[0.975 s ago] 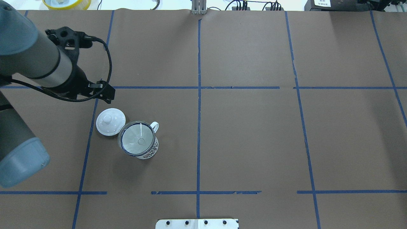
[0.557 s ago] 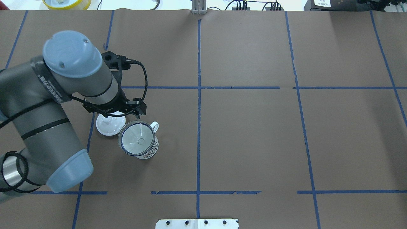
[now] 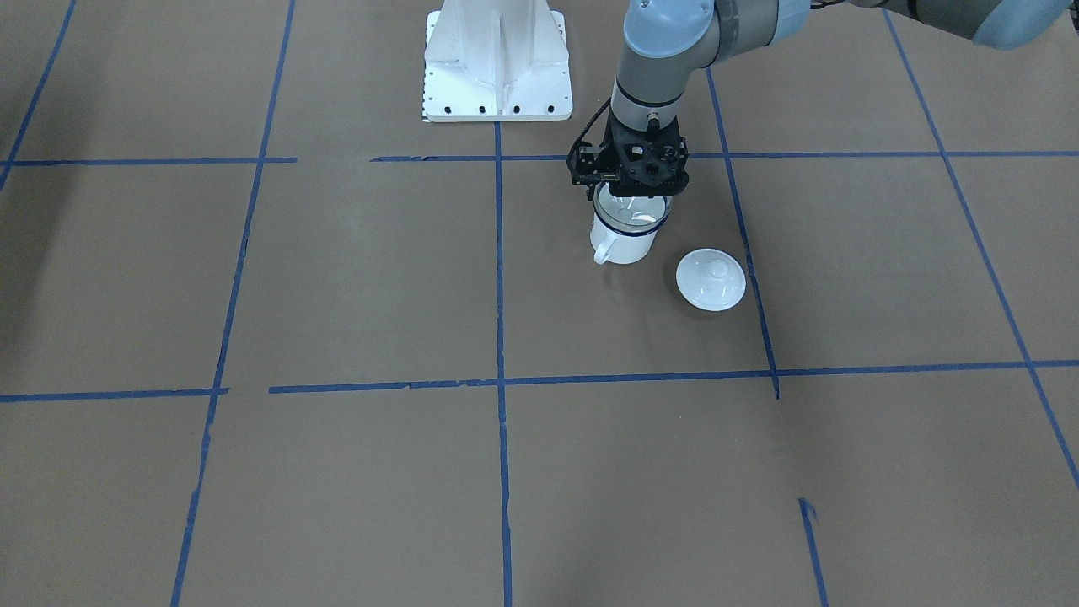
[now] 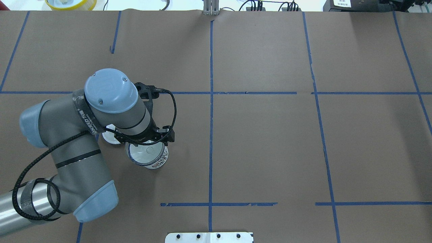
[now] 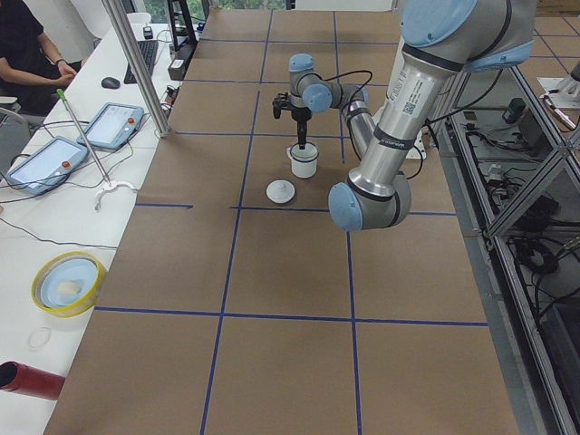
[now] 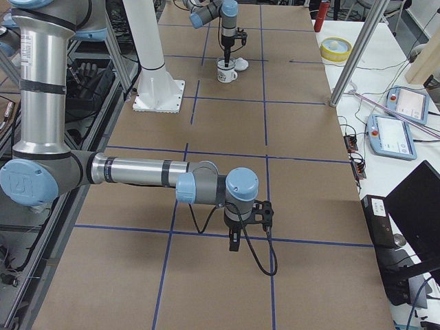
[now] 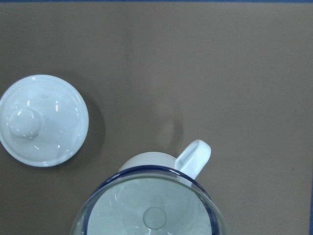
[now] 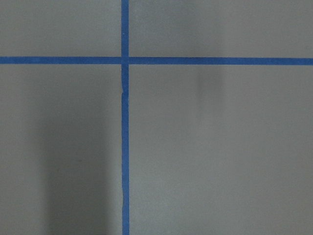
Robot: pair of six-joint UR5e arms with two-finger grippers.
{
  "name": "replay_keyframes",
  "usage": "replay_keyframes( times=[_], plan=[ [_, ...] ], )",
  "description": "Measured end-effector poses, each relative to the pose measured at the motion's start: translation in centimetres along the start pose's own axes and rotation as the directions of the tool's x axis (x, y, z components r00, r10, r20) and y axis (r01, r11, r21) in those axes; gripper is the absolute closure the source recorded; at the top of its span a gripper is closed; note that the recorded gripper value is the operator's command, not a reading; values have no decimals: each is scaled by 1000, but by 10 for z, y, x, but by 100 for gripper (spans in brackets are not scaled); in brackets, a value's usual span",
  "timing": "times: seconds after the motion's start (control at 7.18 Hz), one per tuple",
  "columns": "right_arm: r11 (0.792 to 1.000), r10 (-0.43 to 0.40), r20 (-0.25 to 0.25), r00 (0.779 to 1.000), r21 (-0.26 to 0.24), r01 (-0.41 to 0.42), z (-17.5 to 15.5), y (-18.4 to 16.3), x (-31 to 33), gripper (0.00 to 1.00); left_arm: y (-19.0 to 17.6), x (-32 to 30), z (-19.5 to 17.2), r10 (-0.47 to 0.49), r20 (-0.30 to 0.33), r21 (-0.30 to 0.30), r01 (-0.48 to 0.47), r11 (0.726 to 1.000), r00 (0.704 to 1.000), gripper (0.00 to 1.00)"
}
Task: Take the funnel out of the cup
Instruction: 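Close the left gripper on the glass funnel's stem inside the mug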
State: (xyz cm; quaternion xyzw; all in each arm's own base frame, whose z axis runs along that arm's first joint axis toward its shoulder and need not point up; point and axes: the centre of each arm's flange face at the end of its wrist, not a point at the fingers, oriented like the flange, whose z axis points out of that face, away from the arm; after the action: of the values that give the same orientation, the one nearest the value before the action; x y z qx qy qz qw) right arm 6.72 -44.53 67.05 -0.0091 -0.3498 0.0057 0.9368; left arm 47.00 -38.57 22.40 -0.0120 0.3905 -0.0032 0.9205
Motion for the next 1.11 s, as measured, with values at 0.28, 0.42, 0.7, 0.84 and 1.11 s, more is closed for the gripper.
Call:
replay_keyframes(
  times=[0.28, 0.42, 0.7, 0.84, 1.11],
  plan=[
    [1000, 0, 0, 1000, 0, 0, 0, 0, 0, 0, 4, 8, 10, 5, -12, -7, -5, 1000, 1000, 49],
    [1000, 0, 0, 1000, 0, 0, 0, 0, 0, 0, 5, 10, 10, 9, -17, -8, -9, 1000, 1000, 66],
    [1000, 0, 0, 1000, 0, 0, 0, 0, 0, 0, 5, 12, 10, 14, -27, -4, -14, 1000, 1000, 100],
    [1000, -1, 0, 1000, 1, 1, 0, 0, 0, 0, 5, 12, 9, 15, -28, -1, -15, 1000, 999, 100],
    [1000, -1, 0, 1000, 1, 1, -1, 0, 0, 0, 6, 13, 7, 4, -35, 0, -4, 1000, 999, 100]
  ],
)
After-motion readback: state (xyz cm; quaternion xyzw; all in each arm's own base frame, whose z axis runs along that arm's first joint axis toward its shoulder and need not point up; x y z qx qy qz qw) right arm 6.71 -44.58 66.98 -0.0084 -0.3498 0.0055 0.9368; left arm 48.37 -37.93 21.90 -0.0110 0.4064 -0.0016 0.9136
